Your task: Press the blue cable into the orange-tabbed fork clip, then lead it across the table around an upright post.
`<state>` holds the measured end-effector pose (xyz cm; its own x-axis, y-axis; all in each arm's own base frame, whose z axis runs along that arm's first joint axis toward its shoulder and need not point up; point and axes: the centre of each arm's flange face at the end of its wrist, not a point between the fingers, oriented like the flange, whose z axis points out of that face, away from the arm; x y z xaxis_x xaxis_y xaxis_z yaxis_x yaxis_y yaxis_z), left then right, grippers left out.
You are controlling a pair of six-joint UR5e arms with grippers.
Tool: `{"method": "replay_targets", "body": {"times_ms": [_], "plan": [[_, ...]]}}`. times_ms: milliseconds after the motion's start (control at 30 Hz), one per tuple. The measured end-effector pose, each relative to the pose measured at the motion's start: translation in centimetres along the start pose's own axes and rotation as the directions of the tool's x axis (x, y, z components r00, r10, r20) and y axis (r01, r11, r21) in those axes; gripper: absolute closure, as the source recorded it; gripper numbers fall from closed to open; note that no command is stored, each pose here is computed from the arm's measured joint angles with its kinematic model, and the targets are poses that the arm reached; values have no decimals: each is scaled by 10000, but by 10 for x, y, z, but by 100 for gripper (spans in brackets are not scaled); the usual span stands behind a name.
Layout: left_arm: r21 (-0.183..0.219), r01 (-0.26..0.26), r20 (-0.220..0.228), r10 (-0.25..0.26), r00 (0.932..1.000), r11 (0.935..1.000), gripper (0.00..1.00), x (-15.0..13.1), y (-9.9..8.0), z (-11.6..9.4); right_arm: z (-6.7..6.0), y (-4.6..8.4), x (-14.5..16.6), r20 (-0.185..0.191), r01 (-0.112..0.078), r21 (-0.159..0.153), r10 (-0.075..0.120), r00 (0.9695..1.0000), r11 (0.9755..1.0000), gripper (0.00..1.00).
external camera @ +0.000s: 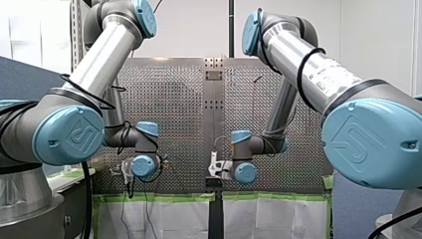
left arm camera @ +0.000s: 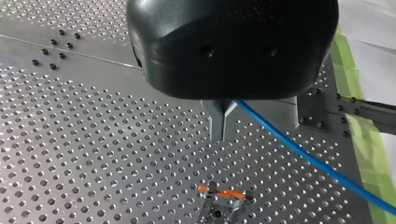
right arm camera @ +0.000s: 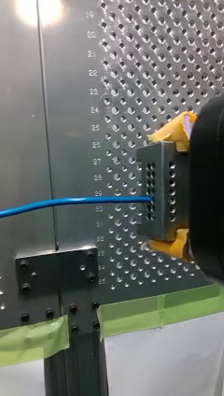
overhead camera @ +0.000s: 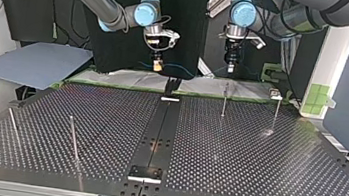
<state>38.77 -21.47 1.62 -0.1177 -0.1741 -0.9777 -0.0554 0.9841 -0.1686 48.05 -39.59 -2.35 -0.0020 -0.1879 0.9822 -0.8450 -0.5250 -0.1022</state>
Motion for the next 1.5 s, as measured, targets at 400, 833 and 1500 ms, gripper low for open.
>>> {"method": "replay_targets", "body": {"times_ms": [400, 833, 1500], "plan": [[-500, 150, -480, -174, 9987, 9986, 100, -7, 20, 25, 9, 17, -20, 264, 49, -102, -46, 9996, 9999, 100], [-856, 313, -663, -371, 9971, 9958, 100, -15, 47, 48, 28, 15, -18, 243, 83, 41, -84, 9997, 10000, 100], [-667, 699, -750, -749, 9944, 9953, 100, -17, 48, 56, 31, 17, -18, 215, 96, -92, -94, 9997, 9999, 100]]}}
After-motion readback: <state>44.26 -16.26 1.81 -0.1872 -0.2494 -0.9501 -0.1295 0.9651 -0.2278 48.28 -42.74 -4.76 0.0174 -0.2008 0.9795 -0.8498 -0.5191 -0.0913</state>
